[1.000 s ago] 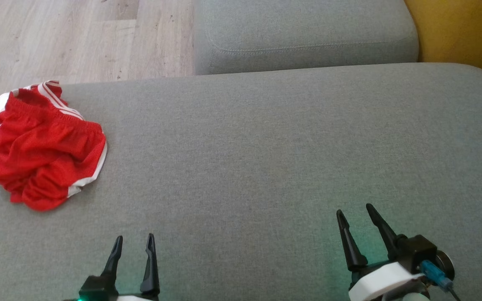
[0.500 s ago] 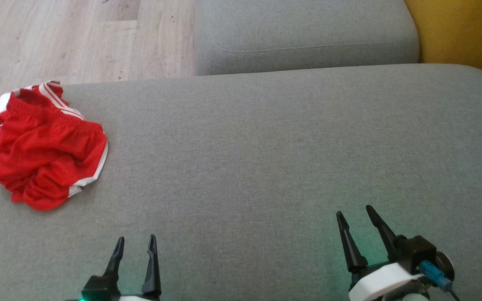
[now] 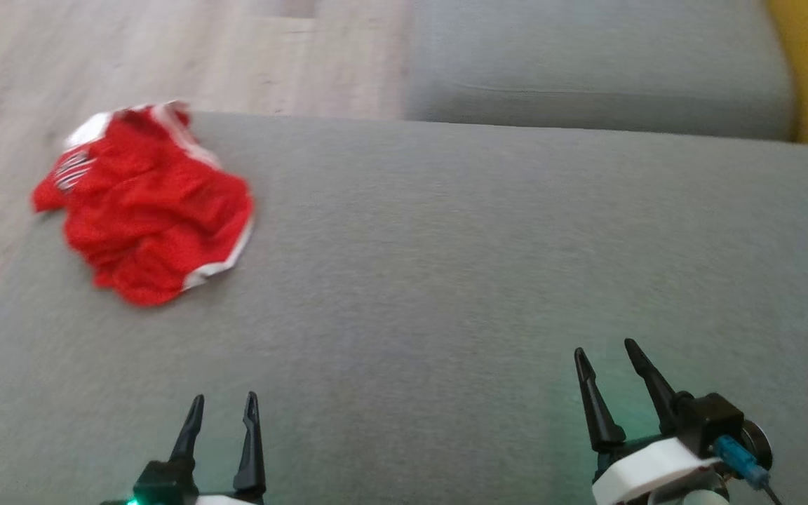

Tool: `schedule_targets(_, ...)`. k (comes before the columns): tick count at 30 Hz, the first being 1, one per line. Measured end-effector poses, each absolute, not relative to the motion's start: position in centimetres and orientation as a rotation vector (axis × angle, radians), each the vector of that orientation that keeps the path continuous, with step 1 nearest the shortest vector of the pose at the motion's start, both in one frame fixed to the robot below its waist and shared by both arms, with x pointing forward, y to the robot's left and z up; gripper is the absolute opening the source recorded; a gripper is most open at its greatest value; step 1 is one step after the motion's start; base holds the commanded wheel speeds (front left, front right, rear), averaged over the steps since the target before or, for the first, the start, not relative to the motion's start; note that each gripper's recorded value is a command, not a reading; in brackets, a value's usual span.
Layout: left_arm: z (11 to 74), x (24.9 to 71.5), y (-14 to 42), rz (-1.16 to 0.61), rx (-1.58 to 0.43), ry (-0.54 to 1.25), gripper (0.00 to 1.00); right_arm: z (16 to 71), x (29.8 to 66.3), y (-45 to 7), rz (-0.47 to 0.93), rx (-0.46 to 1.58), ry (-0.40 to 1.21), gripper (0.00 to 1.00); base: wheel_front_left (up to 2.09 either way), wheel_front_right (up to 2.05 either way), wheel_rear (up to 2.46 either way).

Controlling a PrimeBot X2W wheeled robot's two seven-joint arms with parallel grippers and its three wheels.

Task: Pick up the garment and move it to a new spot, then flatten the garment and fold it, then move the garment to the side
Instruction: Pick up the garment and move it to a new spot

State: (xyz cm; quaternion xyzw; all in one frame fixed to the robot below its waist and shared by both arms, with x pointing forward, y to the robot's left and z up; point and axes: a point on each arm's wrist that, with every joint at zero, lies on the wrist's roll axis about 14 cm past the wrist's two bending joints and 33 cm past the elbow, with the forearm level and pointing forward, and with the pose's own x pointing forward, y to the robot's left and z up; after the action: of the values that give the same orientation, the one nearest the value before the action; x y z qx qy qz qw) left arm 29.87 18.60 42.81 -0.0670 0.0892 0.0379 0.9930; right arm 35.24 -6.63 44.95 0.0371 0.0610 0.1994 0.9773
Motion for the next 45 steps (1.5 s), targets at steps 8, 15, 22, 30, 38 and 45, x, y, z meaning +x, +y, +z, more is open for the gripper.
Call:
schedule_targets(8,43.2,26.8,22.7,0.233,-0.140,0.159,1.00,45.1,35.8,-1.5,0.561,0.063,0.126,1.00,0.00,0.00,0.00)
schedule_targets(15,43.0,24.1,24.9,0.334,-0.144,0.159,1.00,45.1,35.6,1.9,0.667,0.056,0.130,1.00,0.00,0.00,0.00)
schedule_targets(22,42.4,23.4,25.3,0.358,-0.137,0.185,1.00,44.6,35.5,2.5,0.689,0.064,0.145,1.00,0.00,0.00,0.00)
schedule_targets(30,47.0,26.0,27.5,0.406,-0.121,0.047,1.00,44.4,36.5,1.4,0.651,0.054,0.137,1.00,0.00,0.00,0.00)
schedule_targets(38,61.5,35.0,32.4,0.279,0.140,-0.196,1.00,43.7,38.1,0.2,0.614,0.036,0.134,1.00,0.00,0.00,0.00)
schedule_targets(45,65.6,44.8,34.4,0.218,0.162,-0.142,1.00,45.7,42.0,-1.3,0.545,0.041,0.042,1.00,0.00,0.00,0.00)
